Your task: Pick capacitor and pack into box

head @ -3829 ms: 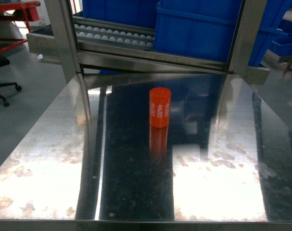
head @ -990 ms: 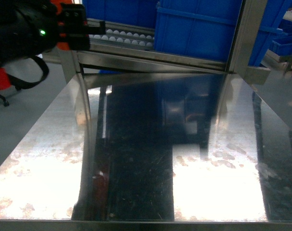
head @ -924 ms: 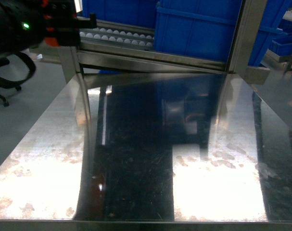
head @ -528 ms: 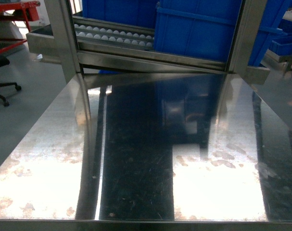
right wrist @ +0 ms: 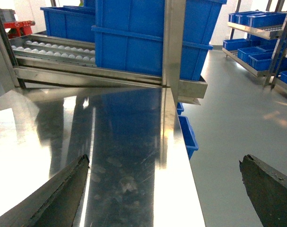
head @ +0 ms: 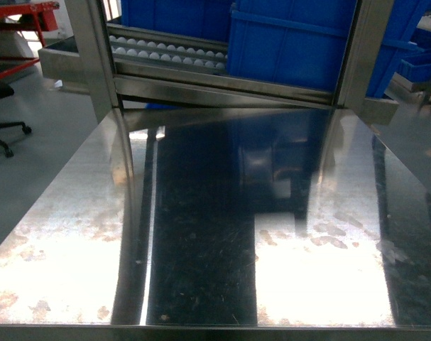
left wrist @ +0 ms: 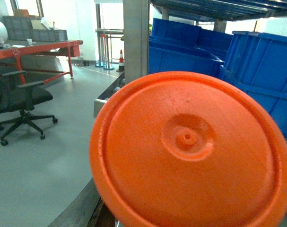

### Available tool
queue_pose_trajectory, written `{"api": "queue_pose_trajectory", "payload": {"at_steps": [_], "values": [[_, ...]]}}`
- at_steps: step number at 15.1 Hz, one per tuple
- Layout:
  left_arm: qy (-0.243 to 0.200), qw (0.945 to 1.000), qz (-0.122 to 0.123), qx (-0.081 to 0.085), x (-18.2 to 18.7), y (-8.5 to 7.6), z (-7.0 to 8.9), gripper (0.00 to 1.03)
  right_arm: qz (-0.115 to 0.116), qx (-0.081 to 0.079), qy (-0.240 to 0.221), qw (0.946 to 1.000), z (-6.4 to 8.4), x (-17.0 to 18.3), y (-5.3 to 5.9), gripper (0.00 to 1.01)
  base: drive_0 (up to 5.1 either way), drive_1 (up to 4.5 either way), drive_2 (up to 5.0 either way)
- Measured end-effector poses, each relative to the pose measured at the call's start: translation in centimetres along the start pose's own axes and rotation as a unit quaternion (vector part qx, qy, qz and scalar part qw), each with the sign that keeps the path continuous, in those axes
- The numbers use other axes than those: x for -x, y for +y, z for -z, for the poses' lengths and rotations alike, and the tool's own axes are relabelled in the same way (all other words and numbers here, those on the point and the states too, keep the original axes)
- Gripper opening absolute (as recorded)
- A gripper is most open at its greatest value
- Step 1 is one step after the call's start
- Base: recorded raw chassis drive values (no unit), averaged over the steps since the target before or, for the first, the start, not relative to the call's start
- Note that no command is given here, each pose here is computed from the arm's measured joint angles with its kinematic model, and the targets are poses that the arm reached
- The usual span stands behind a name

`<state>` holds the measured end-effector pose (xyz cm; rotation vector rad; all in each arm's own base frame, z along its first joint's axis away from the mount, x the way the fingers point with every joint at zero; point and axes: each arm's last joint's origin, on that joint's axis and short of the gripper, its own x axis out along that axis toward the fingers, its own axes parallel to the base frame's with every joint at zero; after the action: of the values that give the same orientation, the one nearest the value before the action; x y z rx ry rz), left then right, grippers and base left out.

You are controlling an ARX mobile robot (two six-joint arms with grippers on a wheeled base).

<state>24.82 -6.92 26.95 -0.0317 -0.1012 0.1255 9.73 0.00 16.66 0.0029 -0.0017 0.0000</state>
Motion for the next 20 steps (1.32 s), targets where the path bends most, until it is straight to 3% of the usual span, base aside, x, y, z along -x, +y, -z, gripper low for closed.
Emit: {"api": "queue_pose_trajectory", "payload": {"at_steps": [1,2,3,7,11,13,14,20], "values": [[0.036,0.9988,0.028,-0.016,0.1,0.5,0.3,0.45,0.0,0.0,0.0,1.0,0.0,0.0,0.0,0.98,0.0,0.0,0.0],[0.05,0.9969,0.058,-0.02,1.3,1.5,1.2,0.45,0.0,0.0,0.0,1.0,0.0,0.0,0.0,0.98,0.0,0.0,0.0],[0.051,0.9966,0.062,-0.02,2.6,2.6,2.2,0.45,0.0,0.0,0.0,1.0,0.0,0.0,0.0,0.98,0.0,0.0,0.0],[0.058,0.9961,0.063,-0.02,6.0,5.3,5.0,0.45,0.0,0.0,0.0,1.0,0.0,0.0,0.0,0.98,0.0,0.0,0.0],[0.055,0.9965,0.06,-0.019,8.5,6.9,6.5,0.45,0.0,0.0,0.0,1.0,0.0,0.0,0.0,0.98,0.0,0.0,0.0],[0.057,0.9957,0.071,-0.018,9.4,7.8,7.1,0.45,0.0,0.0,0.0,1.0,0.0,0.0,0.0,0.98,0.0,0.0,0.0],[0.056,0.9968,0.054,-0.019,9.7,8.5,7.2,0.45,0.0,0.0,0.0,1.0,0.0,0.0,0.0,0.98,0.0,0.0,0.0],[0.053,0.9964,0.064,-0.017,11.7,8.6,8.0,0.45,0.0,0.0,0.0,1.0,0.0,0.0,0.0,0.98,0.0,0.0,0.0]]}}
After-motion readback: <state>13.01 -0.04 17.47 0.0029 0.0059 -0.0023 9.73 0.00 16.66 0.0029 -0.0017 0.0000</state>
